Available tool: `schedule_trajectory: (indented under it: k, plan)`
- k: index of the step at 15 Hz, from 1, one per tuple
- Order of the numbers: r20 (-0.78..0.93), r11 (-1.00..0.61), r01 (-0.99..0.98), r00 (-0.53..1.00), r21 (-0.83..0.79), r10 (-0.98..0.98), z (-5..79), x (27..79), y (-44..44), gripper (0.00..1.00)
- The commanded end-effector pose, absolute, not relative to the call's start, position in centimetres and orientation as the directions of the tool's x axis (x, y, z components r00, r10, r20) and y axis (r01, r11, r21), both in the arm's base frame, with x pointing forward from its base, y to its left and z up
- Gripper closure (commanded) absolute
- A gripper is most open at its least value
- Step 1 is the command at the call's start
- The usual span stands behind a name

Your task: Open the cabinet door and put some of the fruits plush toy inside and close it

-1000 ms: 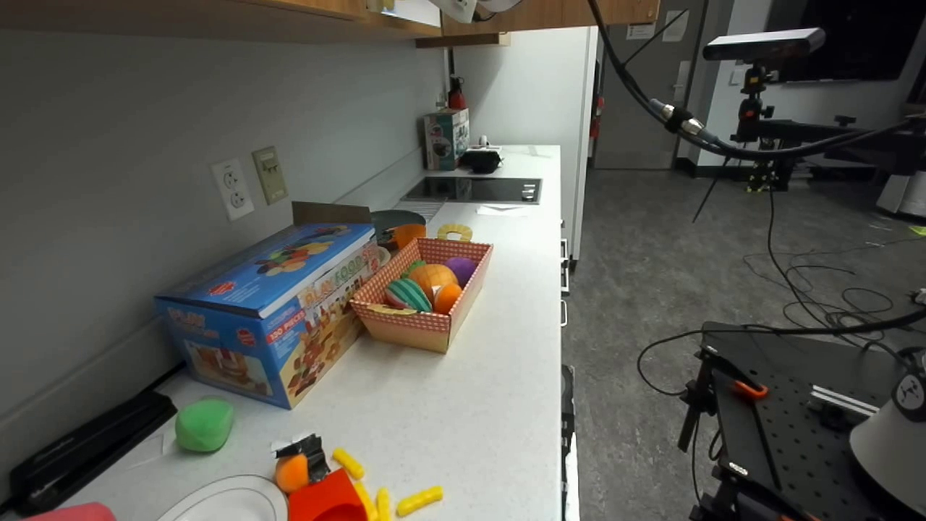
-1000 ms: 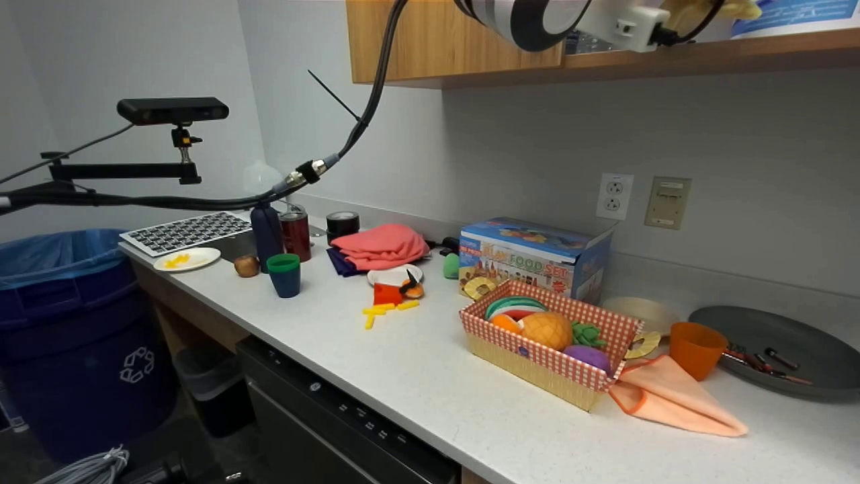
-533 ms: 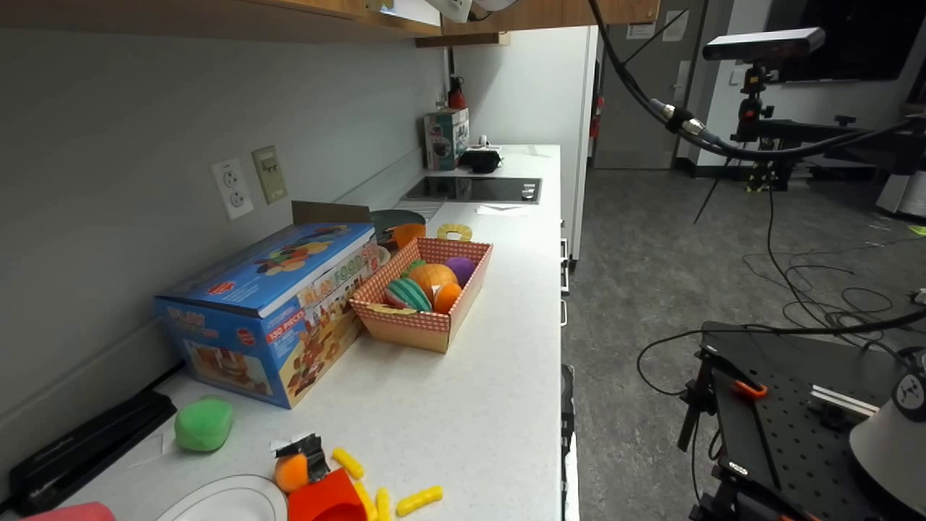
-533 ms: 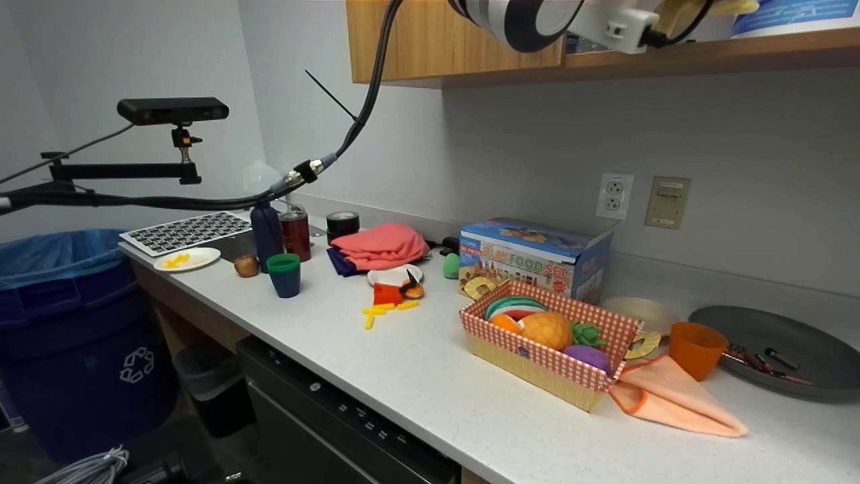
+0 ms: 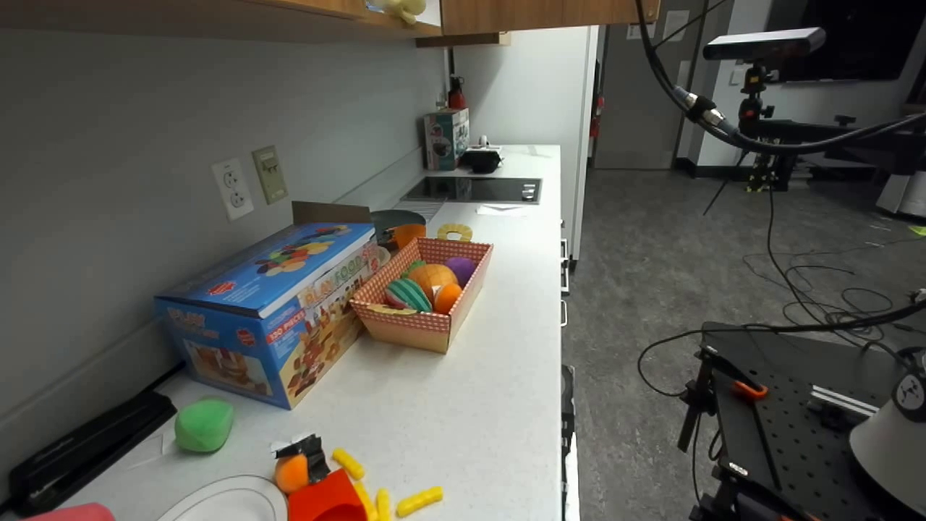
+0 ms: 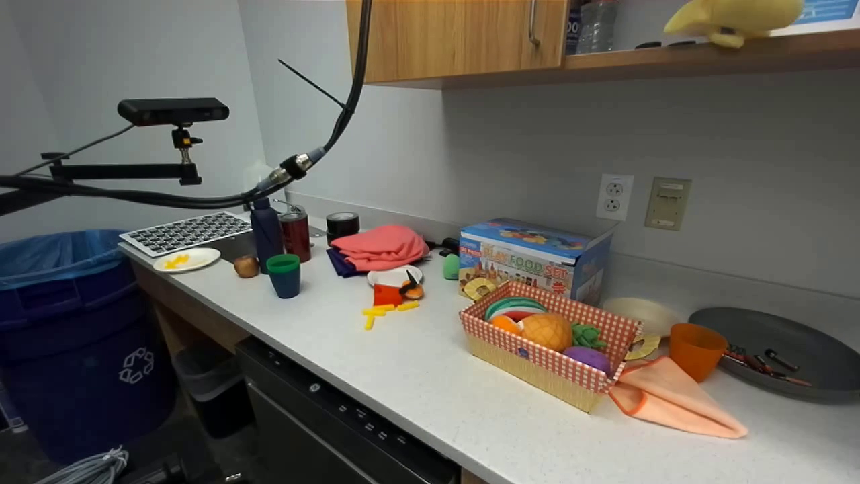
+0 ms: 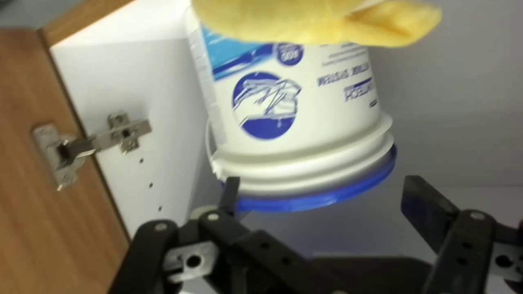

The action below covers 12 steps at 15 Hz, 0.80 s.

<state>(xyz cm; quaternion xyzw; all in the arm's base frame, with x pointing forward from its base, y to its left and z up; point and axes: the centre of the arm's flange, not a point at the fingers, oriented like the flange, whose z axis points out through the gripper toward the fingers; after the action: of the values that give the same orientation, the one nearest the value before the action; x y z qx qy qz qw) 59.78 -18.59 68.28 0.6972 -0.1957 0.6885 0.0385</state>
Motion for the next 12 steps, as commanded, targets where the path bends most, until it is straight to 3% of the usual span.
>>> schedule_trajectory:
  k: [1,4,12]
  plan:
    - [0.993,-0.929,-0.359,0.034,-0.093,-0.113,73.1,51.4,-19.9,0.00]
    - [0.988,-0.930,-0.360,0.105,-0.072,-0.117,75.6,46.5,-21.5,0.00]
    - [0.881,-0.937,-0.289,0.366,-0.198,-0.300,76.5,42.1,-20.8,0.00]
